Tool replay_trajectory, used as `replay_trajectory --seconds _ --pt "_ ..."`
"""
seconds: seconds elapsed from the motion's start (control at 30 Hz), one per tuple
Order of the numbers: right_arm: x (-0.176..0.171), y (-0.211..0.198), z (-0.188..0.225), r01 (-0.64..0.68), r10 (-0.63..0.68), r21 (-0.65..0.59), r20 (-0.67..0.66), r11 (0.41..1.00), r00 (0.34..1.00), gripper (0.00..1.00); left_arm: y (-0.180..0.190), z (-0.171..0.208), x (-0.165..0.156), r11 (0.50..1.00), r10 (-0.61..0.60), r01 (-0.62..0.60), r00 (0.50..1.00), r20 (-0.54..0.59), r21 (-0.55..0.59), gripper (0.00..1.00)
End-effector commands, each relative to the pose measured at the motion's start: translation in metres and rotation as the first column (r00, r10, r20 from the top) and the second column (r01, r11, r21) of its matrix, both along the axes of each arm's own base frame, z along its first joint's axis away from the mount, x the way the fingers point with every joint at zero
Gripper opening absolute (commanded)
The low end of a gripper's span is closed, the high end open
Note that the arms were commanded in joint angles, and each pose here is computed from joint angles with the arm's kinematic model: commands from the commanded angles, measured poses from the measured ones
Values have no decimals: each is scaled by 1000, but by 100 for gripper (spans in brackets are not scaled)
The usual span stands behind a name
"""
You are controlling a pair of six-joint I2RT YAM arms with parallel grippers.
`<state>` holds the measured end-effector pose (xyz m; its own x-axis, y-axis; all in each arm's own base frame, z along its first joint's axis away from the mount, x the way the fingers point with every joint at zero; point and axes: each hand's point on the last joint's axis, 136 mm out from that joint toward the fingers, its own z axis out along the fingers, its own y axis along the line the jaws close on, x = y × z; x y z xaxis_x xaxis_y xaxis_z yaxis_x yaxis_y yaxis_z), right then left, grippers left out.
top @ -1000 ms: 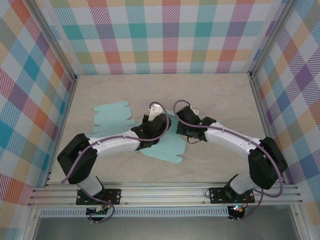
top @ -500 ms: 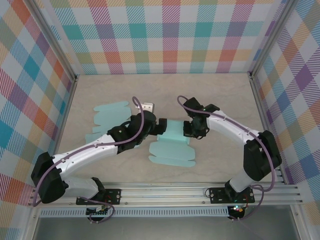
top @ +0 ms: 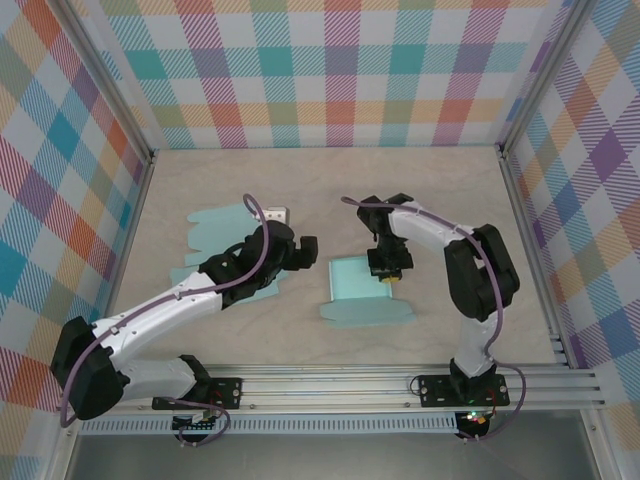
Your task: Fold the paper box
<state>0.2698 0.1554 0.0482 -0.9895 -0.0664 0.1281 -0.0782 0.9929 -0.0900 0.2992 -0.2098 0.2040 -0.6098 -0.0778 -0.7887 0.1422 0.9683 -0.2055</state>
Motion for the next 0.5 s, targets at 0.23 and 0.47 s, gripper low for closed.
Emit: replay_trajectory --seconds 0.23,0.47 --pt "33 -17 -48 -19 23 -260 12 965 1000 0 23 11 -5 999 49 -48 998 48 -24 100" --pt "30 3 -53 -19 19 -172 -1 985 1000 8 24 8 -3 999 52 -51 998 42 -15 100"
